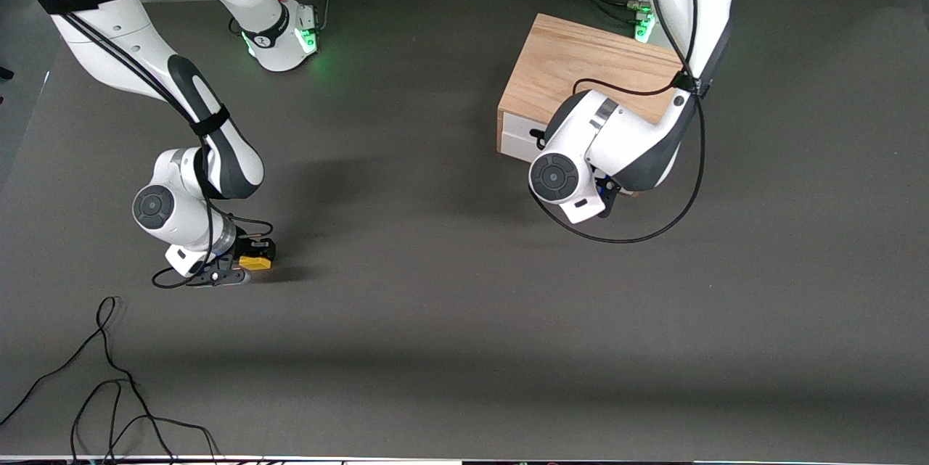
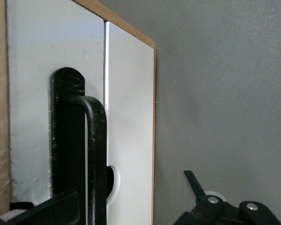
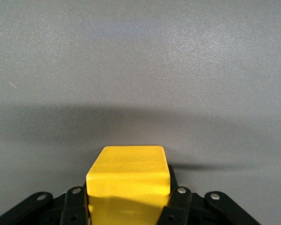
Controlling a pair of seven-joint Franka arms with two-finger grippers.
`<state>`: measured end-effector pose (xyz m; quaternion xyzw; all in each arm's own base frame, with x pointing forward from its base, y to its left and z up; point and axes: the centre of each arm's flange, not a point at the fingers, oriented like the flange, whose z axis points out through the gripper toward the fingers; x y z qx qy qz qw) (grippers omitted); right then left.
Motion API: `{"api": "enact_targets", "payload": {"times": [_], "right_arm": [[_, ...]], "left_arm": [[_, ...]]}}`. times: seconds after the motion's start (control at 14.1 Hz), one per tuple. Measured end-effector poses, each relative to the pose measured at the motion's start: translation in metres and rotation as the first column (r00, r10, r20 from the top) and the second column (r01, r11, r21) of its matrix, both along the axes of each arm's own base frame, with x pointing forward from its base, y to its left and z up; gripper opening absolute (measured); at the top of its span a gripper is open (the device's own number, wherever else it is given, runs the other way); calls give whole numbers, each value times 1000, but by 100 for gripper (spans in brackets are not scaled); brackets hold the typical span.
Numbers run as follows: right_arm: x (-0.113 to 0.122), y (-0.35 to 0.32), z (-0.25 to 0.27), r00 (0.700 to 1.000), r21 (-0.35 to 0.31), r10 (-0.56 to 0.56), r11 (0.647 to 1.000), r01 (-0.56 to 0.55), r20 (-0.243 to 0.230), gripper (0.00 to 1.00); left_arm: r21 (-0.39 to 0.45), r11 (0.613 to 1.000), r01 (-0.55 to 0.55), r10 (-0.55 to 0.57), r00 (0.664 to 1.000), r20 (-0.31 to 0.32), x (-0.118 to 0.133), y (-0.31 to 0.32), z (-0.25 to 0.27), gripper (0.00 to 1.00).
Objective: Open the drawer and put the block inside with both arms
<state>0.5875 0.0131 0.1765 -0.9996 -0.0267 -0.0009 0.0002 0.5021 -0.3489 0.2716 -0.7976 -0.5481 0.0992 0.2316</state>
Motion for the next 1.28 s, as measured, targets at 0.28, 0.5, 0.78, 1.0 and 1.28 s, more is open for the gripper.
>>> {"api": "enact_targets", "payload": {"times": [0.28,0.5,0.78,1.0,1.28], "right_arm": [[0,0,0,1000,0,0,1000,0,0,55],[0,0,0,1000,0,0,1000,0,0,55],[0,0,0,1000,0,0,1000,0,0,55],[0,0,0,1000,0,0,1000,0,0,55],[0,0,0,1000,0,0,1000,0,0,55]], "left_arm": [[-9,1000,-3,3,1000,22,10,-2,7,100],[-14,1000,-5,5,1000,29,15,-4,12,100],[-9,1000,-5,5,1000,22,15,-3,6,100],[-3,1000,-5,5,1000,9,14,-3,-3,100],[-3,1000,-3,3,1000,13,15,-3,-2,100]]}}
